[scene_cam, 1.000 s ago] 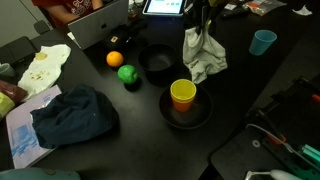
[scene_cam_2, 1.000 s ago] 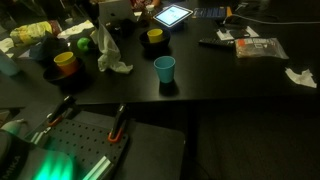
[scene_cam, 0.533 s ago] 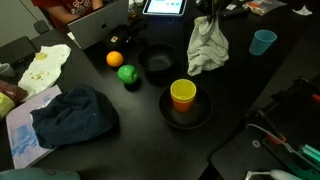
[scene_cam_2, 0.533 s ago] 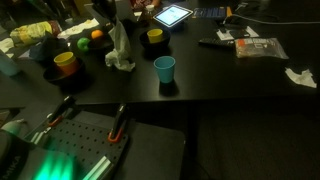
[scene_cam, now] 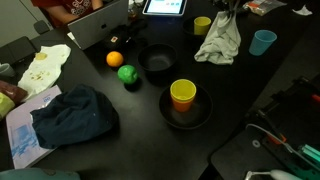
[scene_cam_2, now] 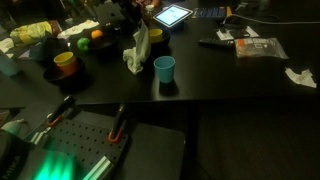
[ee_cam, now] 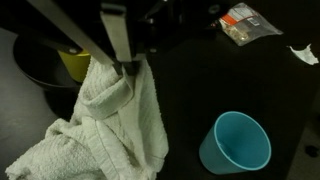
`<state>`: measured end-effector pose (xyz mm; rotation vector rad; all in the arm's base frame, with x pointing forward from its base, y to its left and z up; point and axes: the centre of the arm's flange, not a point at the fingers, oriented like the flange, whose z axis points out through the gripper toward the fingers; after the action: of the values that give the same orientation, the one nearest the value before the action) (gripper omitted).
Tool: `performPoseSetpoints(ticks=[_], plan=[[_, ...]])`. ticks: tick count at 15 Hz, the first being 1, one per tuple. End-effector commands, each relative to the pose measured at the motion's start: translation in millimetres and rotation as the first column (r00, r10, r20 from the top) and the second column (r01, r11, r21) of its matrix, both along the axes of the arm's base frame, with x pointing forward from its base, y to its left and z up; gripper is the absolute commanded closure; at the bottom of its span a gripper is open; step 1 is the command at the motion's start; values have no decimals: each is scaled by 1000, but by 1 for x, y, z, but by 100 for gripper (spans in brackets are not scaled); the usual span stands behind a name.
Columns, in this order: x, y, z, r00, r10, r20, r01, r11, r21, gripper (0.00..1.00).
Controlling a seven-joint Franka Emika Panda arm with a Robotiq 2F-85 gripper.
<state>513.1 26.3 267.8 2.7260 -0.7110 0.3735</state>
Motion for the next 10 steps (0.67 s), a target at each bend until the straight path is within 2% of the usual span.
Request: performPoseSetpoints(ticks=[1,6,8,10], plan=[[1,7,4,999,-27,-25,27,999,17,99],[4,52,40,998,0,-62,0,1000,-2,99],[7,73,63,996,15,-84,-12,999,31,99],[9,92,82,991,59,-120,-44,992,121,99]])
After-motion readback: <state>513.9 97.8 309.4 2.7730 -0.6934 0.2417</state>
